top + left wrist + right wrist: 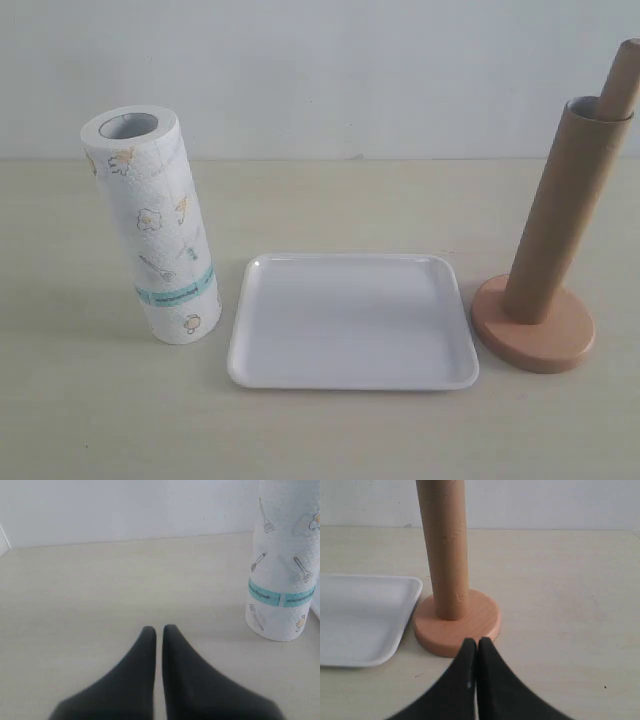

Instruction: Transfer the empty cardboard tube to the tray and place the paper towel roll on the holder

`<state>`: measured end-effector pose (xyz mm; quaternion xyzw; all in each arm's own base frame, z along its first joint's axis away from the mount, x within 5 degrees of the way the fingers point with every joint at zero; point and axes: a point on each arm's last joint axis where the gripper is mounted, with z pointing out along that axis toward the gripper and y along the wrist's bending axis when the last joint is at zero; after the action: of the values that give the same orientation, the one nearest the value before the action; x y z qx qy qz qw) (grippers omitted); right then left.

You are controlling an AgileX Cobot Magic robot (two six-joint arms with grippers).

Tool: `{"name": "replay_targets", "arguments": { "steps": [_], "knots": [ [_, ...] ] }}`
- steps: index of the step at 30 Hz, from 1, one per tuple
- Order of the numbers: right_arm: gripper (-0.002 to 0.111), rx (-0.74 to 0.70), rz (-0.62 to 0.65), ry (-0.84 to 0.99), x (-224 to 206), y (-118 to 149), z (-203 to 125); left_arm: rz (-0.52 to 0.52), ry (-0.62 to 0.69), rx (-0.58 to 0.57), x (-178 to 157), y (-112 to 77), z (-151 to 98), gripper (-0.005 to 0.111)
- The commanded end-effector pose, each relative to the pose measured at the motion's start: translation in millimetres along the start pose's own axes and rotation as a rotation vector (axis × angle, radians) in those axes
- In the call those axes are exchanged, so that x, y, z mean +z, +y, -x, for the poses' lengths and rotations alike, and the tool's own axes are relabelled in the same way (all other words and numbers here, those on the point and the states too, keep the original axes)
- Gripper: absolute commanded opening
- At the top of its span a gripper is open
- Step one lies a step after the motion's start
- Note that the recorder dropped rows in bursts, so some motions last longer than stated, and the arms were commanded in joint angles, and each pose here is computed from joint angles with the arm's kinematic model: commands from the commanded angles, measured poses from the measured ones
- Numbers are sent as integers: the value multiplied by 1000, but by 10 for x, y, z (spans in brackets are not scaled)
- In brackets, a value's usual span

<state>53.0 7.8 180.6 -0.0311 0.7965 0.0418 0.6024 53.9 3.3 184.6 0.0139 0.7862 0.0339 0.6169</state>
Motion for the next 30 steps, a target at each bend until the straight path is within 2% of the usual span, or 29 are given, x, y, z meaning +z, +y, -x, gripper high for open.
{"name": "replay_targets", "arguments": {
  "steps": [1, 11, 18, 20, 23, 26, 29, 30],
  "knots": [
    [0, -9, -26, -117, -10, -21, 105, -3, -12, -12, 1, -4, 3, 4],
    [0, 7, -79, -516, -125, -68, 447, -3, -12, -12, 1, -4, 3, 4],
    [0, 92, -78, -743, -246, -92, 610, -3, -12, -12, 1, -4, 3, 4],
    [0, 121, -76, -866, -326, -103, 686, -3, -12, -12, 1, -4, 3, 4],
    [0, 271, 19, -1119, -513, -107, 809, -3, -12, -12, 1, -4, 3, 4],
    [0, 283, 108, -1279, -701, -63, 968, -3, -12, -12, 1, -4, 3, 4],
    [0, 169, 114, -1179, -902, 31, 1400, -3, -12, -12, 1, -4, 3, 4],
    [0, 84, 81, -1063, -930, 66, 1639, -3, -12, -12, 1, -4, 3, 4]
  ]
}}
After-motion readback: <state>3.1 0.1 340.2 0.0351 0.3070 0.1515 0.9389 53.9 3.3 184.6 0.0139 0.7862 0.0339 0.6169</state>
